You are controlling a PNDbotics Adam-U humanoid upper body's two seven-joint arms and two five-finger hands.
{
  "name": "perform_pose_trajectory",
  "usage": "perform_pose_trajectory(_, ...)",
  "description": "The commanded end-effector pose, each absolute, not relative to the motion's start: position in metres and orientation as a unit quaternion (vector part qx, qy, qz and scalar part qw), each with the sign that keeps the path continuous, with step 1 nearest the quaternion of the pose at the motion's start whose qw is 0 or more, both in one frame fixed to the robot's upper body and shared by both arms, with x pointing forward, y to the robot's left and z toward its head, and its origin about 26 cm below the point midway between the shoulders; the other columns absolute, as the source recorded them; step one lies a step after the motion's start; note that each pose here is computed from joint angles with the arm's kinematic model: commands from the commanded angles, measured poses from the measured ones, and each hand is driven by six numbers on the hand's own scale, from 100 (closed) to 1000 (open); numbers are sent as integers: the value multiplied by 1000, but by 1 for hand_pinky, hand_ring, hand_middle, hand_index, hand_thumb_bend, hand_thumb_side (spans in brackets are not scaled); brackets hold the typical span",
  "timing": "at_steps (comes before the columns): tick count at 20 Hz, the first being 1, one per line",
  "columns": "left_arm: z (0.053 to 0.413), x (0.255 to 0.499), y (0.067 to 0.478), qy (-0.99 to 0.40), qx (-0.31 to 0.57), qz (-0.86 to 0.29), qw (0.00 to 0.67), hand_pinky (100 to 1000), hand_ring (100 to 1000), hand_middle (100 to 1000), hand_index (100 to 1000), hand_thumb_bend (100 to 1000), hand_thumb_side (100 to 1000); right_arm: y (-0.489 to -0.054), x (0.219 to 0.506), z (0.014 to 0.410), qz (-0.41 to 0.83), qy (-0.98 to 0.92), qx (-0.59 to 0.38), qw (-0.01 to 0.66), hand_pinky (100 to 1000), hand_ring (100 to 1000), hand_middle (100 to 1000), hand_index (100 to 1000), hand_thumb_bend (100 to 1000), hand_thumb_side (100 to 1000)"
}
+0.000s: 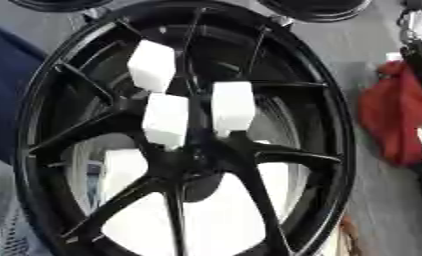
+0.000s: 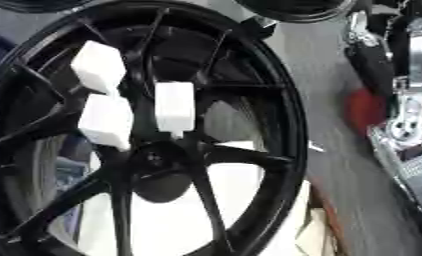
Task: Pull the pin out of the wheel hub.
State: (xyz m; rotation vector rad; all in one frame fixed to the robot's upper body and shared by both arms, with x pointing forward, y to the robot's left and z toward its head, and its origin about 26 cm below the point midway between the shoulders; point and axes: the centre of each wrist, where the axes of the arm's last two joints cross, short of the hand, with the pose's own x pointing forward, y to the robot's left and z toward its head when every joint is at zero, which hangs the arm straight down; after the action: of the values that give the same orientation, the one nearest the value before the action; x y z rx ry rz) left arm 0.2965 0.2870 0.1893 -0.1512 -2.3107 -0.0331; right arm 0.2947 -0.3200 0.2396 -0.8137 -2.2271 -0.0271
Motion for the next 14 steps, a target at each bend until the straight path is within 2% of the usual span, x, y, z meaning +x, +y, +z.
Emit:
perform_pose_trajectory(1, 201, 294, 292, -922, -49, -25, 382, 956, 527, 683, 800, 174, 931, -322, 291, 248, -9, -875, -323, 360, 764, 653, 733, 901, 100, 542)
perform_pose_trajectory(8, 222, 294, 303, -937, -10, -86, 339, 943, 524, 688, 808, 159, 900, -322, 291, 247, -9, -874, -322, 363, 764, 654, 734, 901, 100, 542)
perform_pose_trajectory(14, 259, 293, 316, -939, 38, -188, 285, 924, 524, 689, 814, 134, 854, -323, 290, 245, -5, -871, -327, 367, 764, 654, 734, 900, 100, 541)
